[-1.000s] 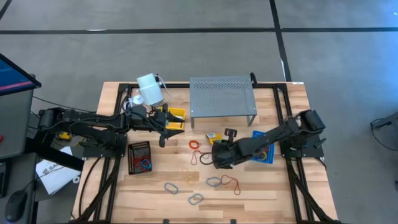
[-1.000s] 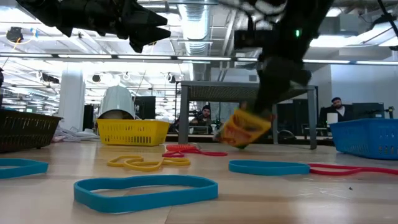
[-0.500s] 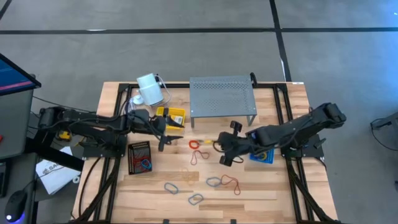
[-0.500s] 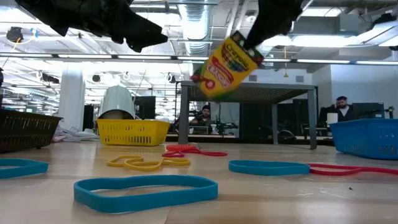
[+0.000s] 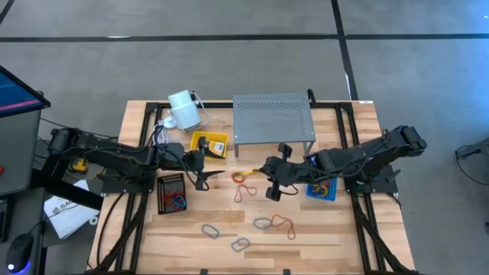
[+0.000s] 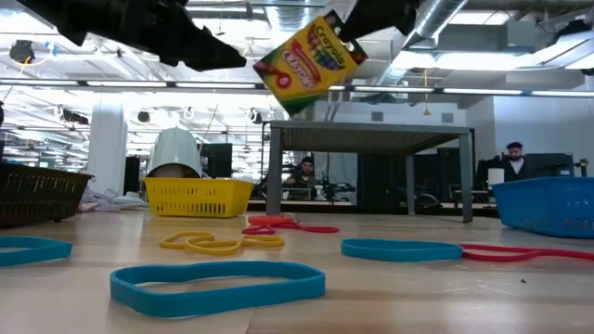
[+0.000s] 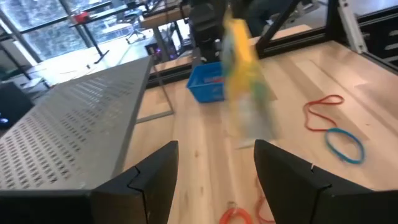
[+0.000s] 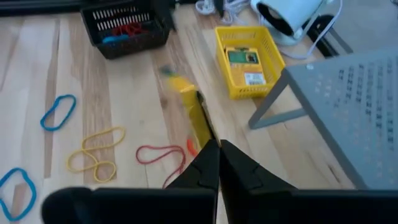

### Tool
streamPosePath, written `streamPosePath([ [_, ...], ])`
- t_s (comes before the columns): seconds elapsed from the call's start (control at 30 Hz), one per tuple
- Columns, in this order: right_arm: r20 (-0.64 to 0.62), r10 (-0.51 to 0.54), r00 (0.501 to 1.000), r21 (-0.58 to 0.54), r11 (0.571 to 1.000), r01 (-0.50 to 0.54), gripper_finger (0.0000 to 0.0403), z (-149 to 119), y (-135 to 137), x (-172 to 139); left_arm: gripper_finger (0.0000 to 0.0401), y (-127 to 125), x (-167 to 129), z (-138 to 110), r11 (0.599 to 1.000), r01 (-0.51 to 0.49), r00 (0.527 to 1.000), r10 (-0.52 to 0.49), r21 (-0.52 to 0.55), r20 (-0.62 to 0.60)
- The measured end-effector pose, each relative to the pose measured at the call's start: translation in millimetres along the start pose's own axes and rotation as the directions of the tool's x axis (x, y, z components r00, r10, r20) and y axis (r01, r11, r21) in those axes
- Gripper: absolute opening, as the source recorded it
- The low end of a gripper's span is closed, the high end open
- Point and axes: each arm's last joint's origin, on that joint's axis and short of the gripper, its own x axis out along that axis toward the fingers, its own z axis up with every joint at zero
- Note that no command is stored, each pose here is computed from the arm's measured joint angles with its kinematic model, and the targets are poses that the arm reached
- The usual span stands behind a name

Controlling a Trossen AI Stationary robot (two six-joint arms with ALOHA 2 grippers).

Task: Pick & Place Office Desk Supplies
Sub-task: Put the crayon box into the yellow bin

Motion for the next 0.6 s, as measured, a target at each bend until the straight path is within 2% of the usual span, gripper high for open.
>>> streamPosePath([
  [0.37,0.068,0.037,0.997,-0.001,0.999,-0.037,0.0000,12.4,-8.5,5.4,0.0264,-2.9,-0.3,0.7,1.000,0.013,1.000,-0.013,0.003,0.004],
  [0.6,0.092,0.059,0.994,0.002,0.998,-0.059,0.0000,17.7,-14.9,8.9,0.0269,-7.2,-1.1,5.5,1.000,0.026,0.999,-0.026,0.000,0.045],
])
